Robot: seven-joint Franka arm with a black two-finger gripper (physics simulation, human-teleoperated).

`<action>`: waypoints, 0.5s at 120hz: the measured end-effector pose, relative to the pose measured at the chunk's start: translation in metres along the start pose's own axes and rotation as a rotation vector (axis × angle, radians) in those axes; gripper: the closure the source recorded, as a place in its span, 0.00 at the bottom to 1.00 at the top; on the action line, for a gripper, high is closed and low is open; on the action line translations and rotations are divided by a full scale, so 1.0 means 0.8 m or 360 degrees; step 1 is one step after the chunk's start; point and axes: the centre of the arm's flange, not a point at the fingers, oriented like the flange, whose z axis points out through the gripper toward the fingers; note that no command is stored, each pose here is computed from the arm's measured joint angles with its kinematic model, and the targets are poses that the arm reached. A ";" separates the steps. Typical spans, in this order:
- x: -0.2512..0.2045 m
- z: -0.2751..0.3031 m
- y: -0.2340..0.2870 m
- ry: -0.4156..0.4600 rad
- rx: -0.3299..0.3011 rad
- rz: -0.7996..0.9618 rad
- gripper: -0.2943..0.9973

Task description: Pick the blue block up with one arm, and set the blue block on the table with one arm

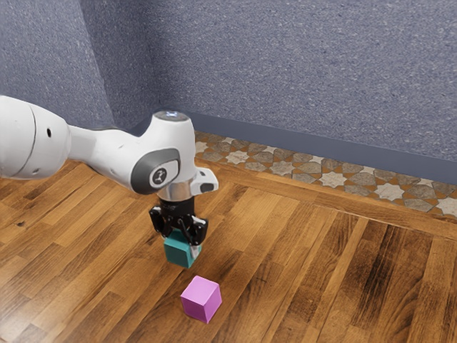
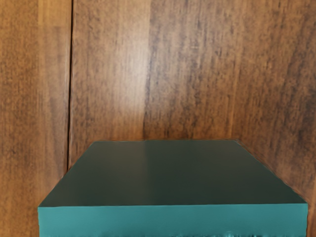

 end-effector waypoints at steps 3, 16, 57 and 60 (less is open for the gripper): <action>0.001 0.005 0.000 -0.0009 0.0007 0.0001 0.52; 0.004 0.014 -0.003 -0.0029 0.0016 -0.0001 0.45; 0.016 -0.020 0.001 0.0041 -0.0011 0.0050 0.28; 0.019 -0.032 0.003 0.0061 -0.0013 0.0059 0.27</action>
